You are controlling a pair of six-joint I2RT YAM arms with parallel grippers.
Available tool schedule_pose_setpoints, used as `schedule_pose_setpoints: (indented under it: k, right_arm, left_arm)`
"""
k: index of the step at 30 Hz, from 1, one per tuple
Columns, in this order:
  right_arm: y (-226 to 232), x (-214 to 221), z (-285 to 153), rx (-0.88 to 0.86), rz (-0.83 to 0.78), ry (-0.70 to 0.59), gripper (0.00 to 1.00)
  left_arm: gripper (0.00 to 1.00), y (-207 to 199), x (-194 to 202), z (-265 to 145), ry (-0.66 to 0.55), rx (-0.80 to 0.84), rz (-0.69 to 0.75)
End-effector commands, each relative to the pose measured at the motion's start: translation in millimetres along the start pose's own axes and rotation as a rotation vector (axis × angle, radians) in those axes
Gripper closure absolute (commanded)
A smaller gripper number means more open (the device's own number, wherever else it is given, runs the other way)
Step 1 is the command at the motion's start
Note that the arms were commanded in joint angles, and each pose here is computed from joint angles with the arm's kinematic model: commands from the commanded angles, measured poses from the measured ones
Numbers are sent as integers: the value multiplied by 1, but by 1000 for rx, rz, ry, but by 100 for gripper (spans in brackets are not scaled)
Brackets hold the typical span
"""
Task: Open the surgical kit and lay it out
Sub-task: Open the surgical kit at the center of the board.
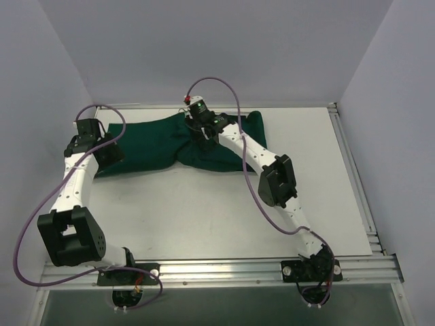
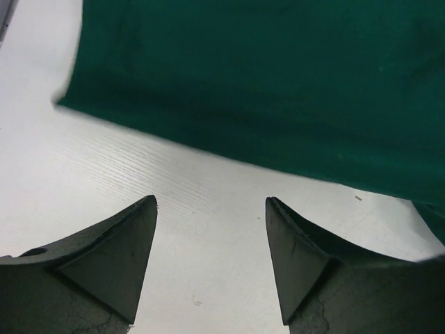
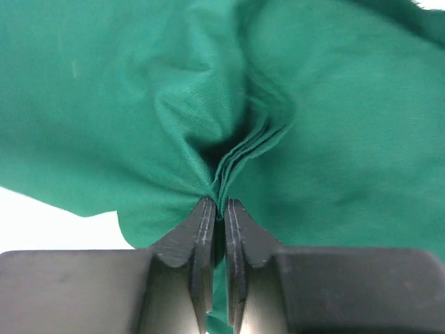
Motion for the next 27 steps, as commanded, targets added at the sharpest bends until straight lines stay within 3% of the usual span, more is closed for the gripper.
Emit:
schedule_pose_setpoints:
  k: [1, 2, 3, 9, 27]
  right_arm:
    - [-40, -59, -50, 18, 101, -165, 88]
    - [-35, -58, -50, -18, 98, -161, 72]
    - [-28, -55, -47, -51, 97, -148, 66]
    - [-5, -31, -31, -110, 69, -72, 48]
    - [-9, -21, -27, -45, 93, -60, 48]
  left_arm:
    - [28, -11, -10, 3, -34, 47, -18]
    - [28, -12, -11, 4, -35, 48, -20]
    - [28, -13, -12, 6, -34, 53, -21]
    - [28, -17, -5, 24, 25, 58, -21]
    - [31, 5, 17, 62, 118, -90, 0]
Point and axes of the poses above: each gripper's point midway between its finger pads, its own z axis out along the fingers, its own y axis along the line the jaws close on, x = y × z, the point moved 4 cm from there along -z, back along the fingers, and after that the axes turned 8 degrees about -z, right-handed, at the moved point
